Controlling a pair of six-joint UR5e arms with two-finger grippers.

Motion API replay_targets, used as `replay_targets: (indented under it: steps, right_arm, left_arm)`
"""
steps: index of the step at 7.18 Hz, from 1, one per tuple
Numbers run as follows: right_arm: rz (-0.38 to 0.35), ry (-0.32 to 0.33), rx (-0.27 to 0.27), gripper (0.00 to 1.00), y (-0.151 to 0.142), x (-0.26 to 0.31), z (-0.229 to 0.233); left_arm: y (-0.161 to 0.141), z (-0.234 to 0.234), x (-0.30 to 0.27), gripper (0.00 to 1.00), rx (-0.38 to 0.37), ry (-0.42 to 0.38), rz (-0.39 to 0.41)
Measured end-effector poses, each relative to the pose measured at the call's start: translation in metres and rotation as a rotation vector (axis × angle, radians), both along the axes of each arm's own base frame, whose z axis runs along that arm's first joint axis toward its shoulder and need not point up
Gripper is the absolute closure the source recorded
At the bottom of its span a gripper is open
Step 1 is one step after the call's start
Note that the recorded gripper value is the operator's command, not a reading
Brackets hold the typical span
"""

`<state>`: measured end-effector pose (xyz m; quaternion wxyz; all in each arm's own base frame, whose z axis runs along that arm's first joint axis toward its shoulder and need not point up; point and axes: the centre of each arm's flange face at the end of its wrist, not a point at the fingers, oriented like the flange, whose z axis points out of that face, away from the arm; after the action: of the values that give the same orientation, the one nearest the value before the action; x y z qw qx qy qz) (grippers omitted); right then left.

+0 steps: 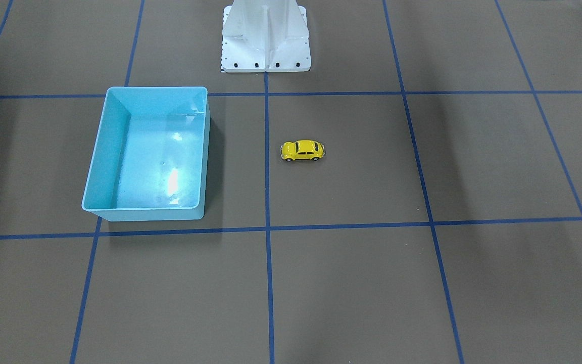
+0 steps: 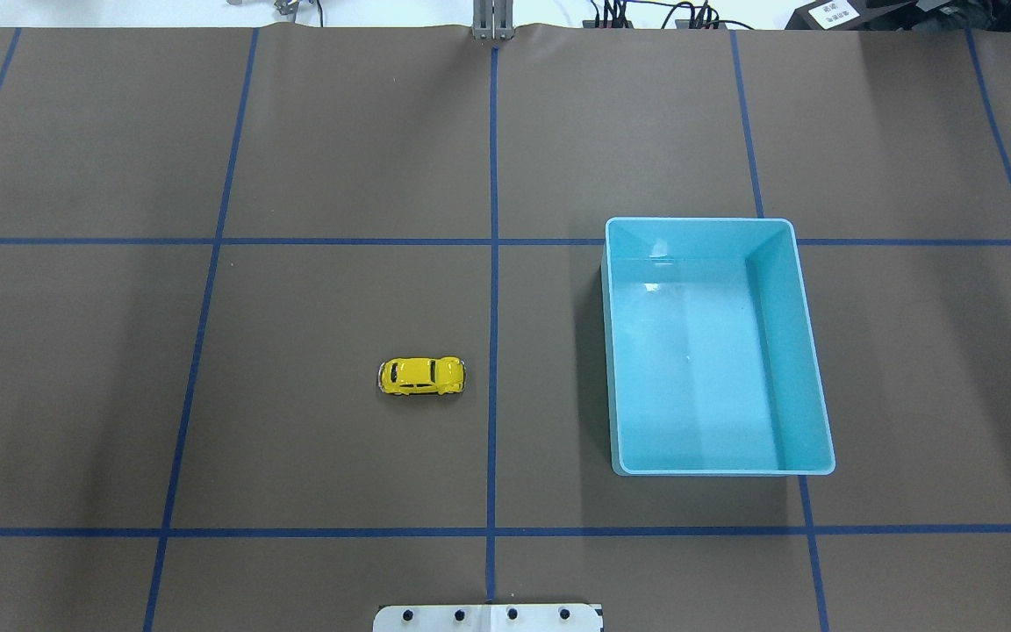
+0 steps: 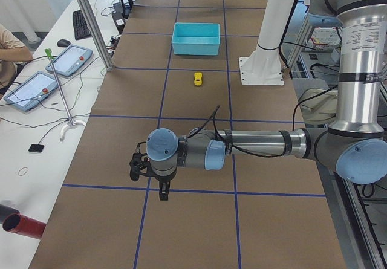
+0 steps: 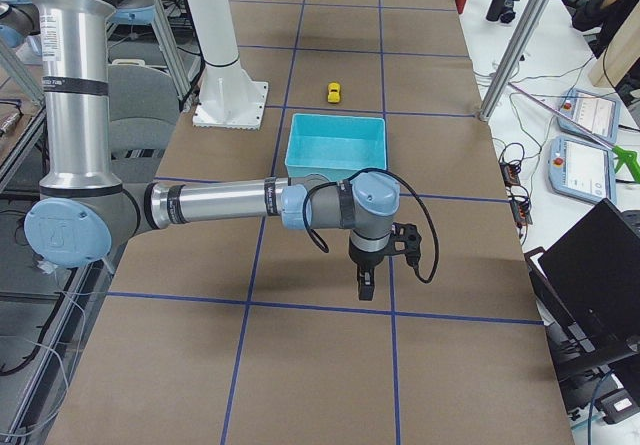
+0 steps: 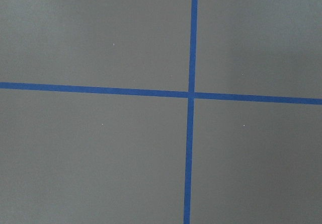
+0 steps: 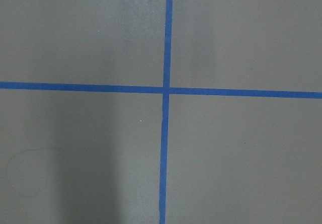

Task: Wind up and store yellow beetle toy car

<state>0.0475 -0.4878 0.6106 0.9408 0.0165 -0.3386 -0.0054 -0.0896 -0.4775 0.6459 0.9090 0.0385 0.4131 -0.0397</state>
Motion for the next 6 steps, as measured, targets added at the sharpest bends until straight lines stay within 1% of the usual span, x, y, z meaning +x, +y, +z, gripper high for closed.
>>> replay_targets:
  steps: [4,6]
  right_arm:
    - [-0.004,-0.001,-0.005,0.0,-0.0011,-0.0008,0.0045]
    - [-0.004,-0.002,-0.008,0.0,-0.001,-0.001,0.0055]
  left_arm:
    - [-0.0005,-0.0002,-0.0006,0.0,-0.002,-0.002,-0.002]
    - [-0.0045,-0.0064,0.0015,0.0,0.01,-0.002,0.003]
